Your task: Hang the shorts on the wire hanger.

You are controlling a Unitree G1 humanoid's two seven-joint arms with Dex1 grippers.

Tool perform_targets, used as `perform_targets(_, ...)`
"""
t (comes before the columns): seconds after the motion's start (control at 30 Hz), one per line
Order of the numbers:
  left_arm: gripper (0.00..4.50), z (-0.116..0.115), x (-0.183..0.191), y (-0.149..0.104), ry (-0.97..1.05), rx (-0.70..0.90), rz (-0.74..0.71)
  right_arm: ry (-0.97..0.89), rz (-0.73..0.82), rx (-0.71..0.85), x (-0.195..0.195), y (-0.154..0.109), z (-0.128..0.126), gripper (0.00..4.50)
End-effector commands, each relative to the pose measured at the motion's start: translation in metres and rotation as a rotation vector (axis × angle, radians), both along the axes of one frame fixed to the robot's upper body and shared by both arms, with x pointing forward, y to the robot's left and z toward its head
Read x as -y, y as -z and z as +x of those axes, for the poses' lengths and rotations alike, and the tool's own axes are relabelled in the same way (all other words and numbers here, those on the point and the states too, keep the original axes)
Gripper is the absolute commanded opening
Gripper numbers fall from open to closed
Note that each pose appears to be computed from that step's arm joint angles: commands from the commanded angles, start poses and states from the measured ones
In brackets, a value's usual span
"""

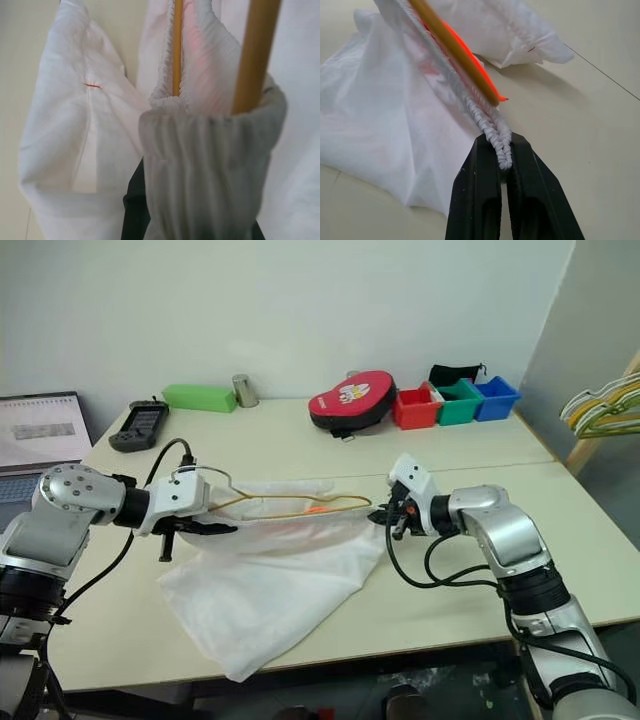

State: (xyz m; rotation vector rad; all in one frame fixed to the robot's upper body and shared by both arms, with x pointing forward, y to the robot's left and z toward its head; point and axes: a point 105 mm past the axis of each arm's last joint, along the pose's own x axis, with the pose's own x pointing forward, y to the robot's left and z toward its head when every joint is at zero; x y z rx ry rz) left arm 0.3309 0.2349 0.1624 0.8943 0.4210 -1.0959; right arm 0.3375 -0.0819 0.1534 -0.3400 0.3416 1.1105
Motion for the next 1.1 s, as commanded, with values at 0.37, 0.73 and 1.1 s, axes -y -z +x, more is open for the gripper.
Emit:
perform_targets(0.37,0.0,0.0,-0.015,-0.004,-0.039,-0.012,0.042,0.095,-0.03,0.046,0.024,-0.008,0.008,0.06)
perform_targets(0.73,0.0,-0.006,-0.02,0.005,-0.017,-0.046,0.095,0.106,-0.038,0.055,0.027,-0.008,0.014,0.06)
perform_targets(1.1,0.0,0.001,-0.028,0.011,-0.043,-0.009,0.151,0.072,-0.053,0.06,0.023,-0.011,0.007,0.06)
